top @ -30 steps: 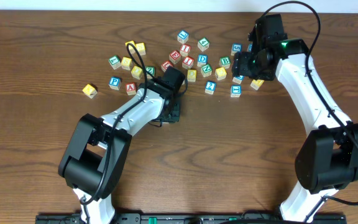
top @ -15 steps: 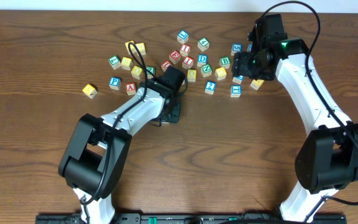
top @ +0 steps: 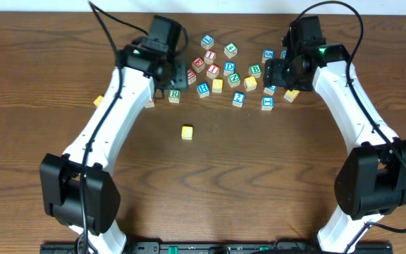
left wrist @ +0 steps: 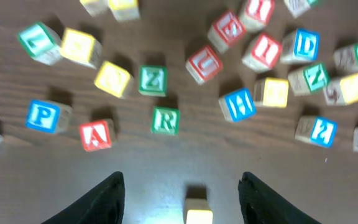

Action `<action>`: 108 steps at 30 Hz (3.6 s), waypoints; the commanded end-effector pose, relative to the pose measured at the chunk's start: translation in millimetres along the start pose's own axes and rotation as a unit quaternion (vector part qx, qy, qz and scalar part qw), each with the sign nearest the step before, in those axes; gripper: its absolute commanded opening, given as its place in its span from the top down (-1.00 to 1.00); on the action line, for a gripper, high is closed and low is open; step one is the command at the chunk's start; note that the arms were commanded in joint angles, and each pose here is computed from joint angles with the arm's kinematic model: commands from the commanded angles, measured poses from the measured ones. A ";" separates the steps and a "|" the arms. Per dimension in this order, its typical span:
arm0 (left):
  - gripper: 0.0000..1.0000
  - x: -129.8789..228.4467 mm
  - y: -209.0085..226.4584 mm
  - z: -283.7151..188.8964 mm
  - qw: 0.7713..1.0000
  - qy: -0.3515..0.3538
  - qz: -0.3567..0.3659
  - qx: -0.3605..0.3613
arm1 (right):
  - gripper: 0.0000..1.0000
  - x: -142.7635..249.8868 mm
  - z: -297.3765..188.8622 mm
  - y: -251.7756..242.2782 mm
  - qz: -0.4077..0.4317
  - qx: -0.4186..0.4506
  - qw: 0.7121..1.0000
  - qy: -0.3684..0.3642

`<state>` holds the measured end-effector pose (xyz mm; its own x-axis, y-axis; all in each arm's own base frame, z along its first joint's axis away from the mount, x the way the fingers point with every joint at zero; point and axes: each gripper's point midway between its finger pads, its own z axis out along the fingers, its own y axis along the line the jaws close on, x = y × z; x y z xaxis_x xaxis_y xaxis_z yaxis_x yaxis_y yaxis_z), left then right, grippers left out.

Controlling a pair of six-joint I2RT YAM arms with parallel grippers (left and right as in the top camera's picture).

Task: Spell out CORL
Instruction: 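Move the left gripper back over the yellow O block in the pile, then lower the left gripper and grasp the yellow O block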

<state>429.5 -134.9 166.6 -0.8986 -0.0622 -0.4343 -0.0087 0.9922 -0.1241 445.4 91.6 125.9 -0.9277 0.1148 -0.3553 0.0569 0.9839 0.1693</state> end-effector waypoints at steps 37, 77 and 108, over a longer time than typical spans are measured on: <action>-0.08 -21.2 78.7 103.3 0.991 0.091 0.090 -0.049 | -0.81 5.7 2.1 9.1 -0.014 0.001 1.000 0.006; 0.25 -4.4 84.7 165.8 0.985 0.104 0.127 -0.046 | -0.82 7.2 2.3 8.6 -0.014 0.003 1.000 0.009; 0.46 0.9 86.0 170.6 0.990 0.104 0.083 -0.051 | -0.82 7.7 2.3 9.2 -0.015 0.003 1.000 0.009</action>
<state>504.6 -70.9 12.3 -0.9568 0.1284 -0.2609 0.1252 0.9917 0.0289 441.3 99.5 125.0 -0.9333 0.0941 -0.3465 0.0377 0.9854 0.1660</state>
